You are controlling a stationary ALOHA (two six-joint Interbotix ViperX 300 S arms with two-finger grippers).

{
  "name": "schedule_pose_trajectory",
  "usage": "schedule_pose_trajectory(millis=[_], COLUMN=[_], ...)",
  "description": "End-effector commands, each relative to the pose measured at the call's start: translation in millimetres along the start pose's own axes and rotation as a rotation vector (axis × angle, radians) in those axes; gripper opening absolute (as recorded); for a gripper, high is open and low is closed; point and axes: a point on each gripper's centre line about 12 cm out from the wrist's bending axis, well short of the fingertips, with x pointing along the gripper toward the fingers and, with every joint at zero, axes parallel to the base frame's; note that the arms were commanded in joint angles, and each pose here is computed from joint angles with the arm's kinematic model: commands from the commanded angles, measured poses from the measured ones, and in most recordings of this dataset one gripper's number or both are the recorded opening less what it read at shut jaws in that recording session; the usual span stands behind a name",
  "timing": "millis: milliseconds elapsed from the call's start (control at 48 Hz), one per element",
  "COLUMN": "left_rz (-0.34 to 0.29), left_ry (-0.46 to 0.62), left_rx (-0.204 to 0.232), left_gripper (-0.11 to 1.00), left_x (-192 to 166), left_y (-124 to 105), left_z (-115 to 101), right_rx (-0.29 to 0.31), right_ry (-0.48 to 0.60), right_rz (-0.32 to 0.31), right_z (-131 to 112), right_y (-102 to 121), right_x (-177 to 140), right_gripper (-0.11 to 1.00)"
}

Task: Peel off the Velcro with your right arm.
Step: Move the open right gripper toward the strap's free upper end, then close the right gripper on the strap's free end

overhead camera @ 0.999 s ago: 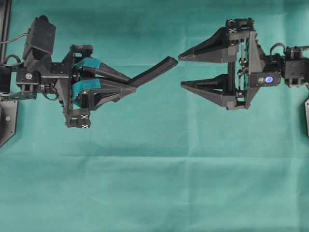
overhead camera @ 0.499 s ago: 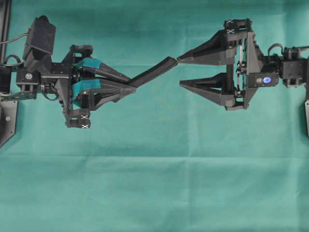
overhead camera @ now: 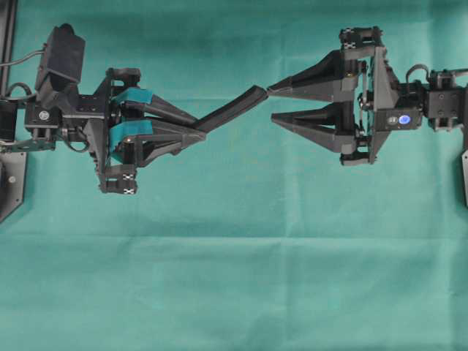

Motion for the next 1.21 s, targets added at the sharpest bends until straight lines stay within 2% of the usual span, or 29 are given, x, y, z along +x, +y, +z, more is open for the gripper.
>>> schedule_pose_trajectory(millis=[0,333,624,1186], left_rz=[-0.006,-0.006,-0.006,0.000], left_ry=[-0.026,-0.027,-0.027,-0.010], left_rx=[0.001,0.001,0.001,0.001], left_gripper=[0.11,0.11,0.11,0.11], left_x=[-0.6,-0.4,-0.4,-0.4], left_y=[-1.7,-1.9,-1.9,-1.2], left_z=[7.7,8.3,8.3,6.2], right_rx=[-0.005,-0.003,-0.001,0.012], right_ry=[-0.028,-0.022,-0.022,-0.032], right_rz=[-0.020,-0.006,0.011,-0.011], right_z=[9.0,7.6,6.6,11.0], right_y=[-7.6,-2.7,2.8,-5.0], right_x=[0.1,0.7,5.3,2.4], right_gripper=[0.53,0.35,0.34,0.36])
